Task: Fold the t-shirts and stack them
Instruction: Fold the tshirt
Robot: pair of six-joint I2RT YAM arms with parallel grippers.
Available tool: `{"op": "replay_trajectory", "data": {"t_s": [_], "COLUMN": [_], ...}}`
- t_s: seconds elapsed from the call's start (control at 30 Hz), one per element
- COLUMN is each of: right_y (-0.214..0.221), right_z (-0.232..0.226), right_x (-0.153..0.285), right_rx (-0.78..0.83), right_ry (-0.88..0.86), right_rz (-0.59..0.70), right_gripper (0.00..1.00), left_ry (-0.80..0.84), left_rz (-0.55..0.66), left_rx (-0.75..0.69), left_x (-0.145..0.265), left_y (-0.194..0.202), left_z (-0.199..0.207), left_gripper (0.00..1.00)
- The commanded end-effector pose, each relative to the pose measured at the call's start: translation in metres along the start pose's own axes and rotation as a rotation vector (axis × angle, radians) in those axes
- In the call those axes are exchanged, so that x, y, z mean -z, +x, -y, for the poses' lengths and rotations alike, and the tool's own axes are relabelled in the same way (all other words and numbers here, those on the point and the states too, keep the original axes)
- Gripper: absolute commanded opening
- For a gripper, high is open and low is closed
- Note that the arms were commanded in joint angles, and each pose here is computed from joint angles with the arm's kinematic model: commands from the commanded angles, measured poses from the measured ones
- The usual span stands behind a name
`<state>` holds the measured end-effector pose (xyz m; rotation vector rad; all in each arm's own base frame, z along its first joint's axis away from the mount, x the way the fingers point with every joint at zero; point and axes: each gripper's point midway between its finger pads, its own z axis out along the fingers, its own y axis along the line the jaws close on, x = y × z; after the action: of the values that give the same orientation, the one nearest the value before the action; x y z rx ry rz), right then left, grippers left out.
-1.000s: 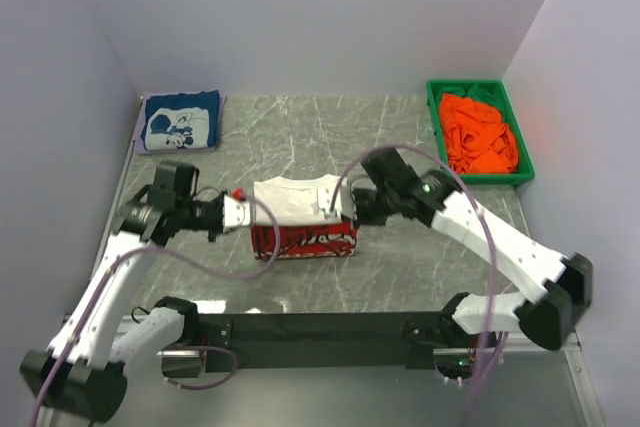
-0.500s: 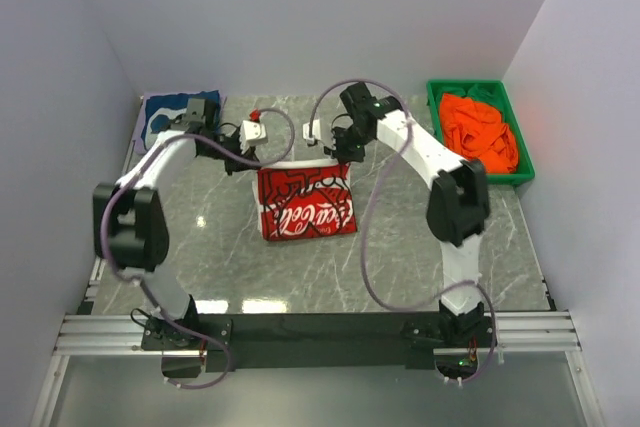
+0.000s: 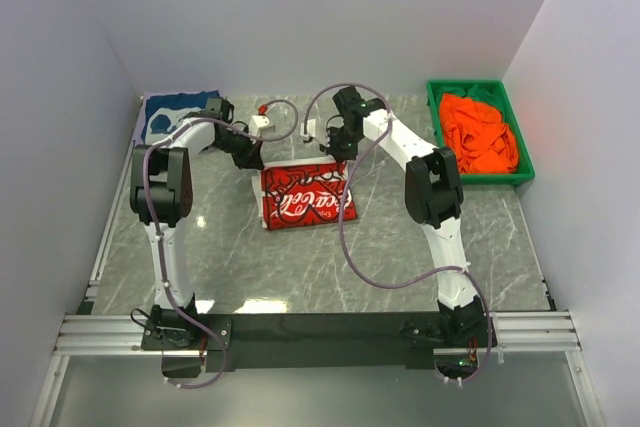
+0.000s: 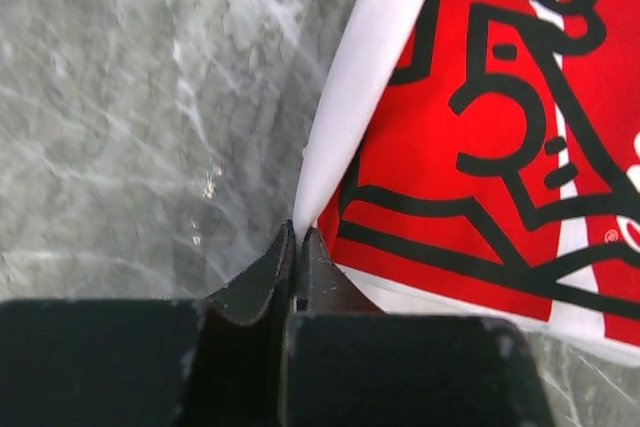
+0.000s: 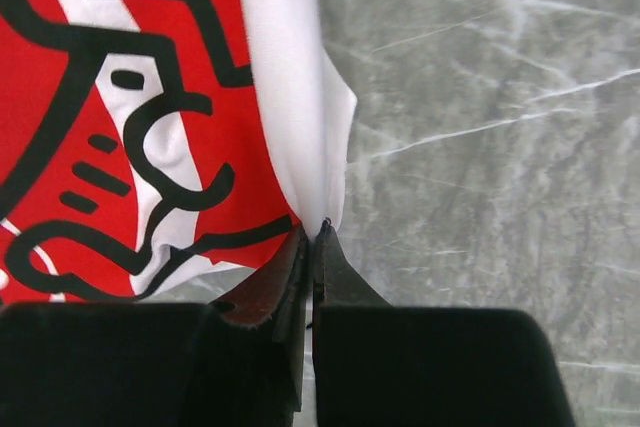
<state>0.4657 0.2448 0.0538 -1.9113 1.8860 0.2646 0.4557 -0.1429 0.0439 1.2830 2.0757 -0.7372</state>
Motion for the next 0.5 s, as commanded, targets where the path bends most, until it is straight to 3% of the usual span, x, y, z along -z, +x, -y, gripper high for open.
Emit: {"op": "replay_trajectory", "data": {"t_s": [0.0,0.23,0.47], "right_y": [-0.012,-0.052,-0.068], "right_z": [0.022,-0.001,-0.010], "right_x": [0.021,0.078,0.094], "right_rx": [-0.035,-0.061,-0.013], "right_ry": [0.099,0.125,0.143], "right_rz": [0.012,0.120,0.161], "right_gripper": [0.00,0.00,0.00], "left_ry": [-0.056,-0.081,-0.089], "left_rz": [0.015,0.169,0.185], "left_rx": [-0.002,-0.049,-0.037], "left_x": [0.026,0.069,0.094], "left_y": [-0.008,-0.049,-0.044], "left_z": [-0.002,0.032,0.066], "left_gripper": [0.01,0.01,0.01]}}
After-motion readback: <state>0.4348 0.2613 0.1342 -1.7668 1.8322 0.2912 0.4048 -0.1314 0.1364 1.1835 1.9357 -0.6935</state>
